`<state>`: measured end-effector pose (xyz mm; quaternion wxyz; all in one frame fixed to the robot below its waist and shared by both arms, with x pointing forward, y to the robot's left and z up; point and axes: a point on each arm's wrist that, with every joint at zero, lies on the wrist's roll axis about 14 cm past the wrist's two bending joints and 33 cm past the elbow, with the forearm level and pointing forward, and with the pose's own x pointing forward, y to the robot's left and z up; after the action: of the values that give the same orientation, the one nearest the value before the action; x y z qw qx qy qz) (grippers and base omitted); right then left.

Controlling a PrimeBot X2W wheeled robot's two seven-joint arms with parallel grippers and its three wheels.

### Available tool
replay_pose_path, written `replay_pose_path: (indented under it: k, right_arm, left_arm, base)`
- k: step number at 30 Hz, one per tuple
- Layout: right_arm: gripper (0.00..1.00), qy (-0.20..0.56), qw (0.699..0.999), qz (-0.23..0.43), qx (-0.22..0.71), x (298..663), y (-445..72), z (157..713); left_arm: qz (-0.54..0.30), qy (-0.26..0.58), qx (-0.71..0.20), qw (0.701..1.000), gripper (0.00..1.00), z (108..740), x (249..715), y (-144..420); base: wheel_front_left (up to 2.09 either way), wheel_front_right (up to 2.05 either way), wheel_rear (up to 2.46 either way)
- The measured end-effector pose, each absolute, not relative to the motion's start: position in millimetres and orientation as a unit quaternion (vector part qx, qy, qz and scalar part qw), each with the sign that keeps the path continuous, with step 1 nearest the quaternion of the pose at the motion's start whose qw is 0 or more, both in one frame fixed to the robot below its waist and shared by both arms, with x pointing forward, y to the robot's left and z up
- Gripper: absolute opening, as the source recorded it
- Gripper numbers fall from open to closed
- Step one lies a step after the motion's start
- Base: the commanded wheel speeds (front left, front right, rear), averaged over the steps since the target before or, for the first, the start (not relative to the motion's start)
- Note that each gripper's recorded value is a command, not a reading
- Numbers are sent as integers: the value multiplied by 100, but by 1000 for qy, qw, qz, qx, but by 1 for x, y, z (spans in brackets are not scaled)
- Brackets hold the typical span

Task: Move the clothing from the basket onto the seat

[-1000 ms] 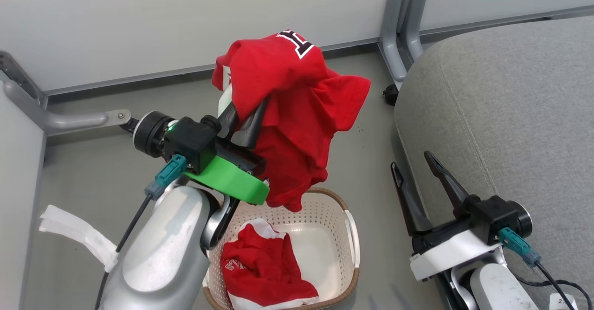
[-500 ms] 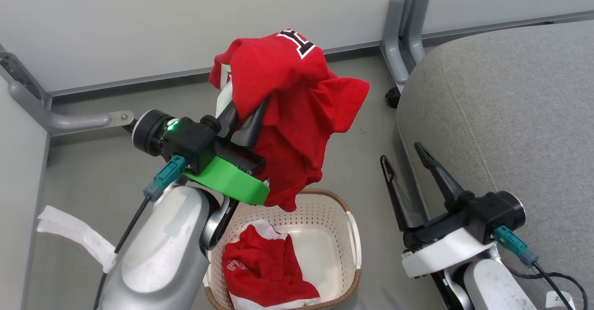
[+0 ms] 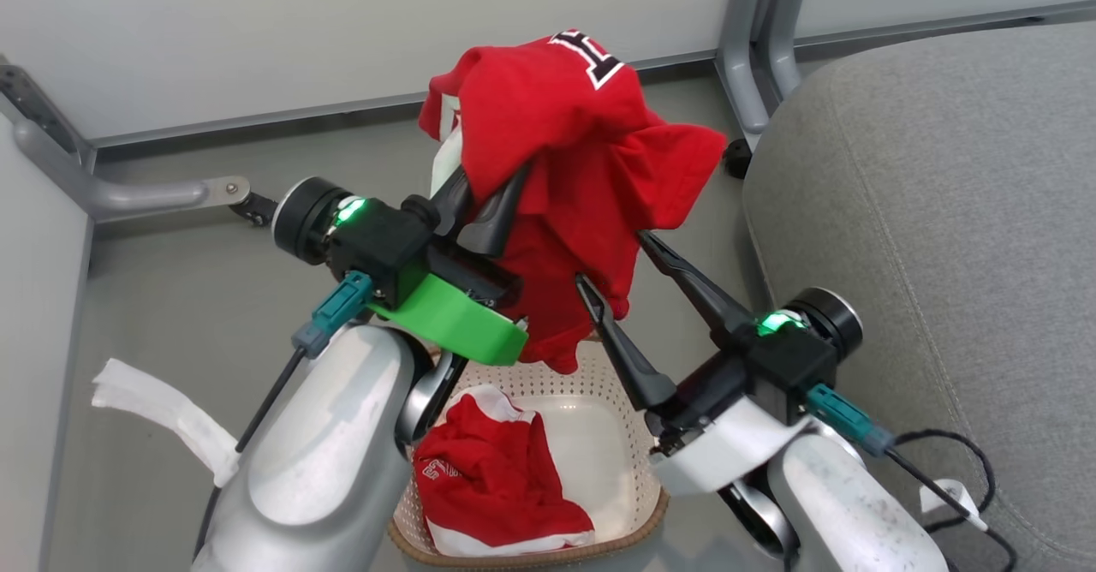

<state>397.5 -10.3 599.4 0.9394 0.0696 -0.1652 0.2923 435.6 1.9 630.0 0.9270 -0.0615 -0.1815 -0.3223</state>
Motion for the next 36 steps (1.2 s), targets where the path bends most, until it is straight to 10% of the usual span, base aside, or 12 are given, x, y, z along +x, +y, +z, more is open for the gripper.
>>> replay_pose_path:
  k: [33, 34, 35, 36]
  right_arm:
    - [100, -127, 945, 302, 15, 454, 5, 571]
    - [30, -127, 945, 301, 18, 454, 4, 572]
    - [0, -126, 945, 302, 20, 454, 5, 572]
    - [0, -126, 945, 302, 22, 454, 5, 572]
  left_arm:
    - [-365, -158, -135, 907, 0, 626, 408, -34]
    - [-365, -157, -135, 908, 0, 626, 407, -35]
    - [-365, -156, -136, 908, 0, 626, 407, -35]
    - [-365, -155, -138, 908, 0, 626, 407, -35]
  base:
    - [0, 0, 0]
    - [0, 0, 0]
    - [0, 0, 0]
    - [0, 0, 0]
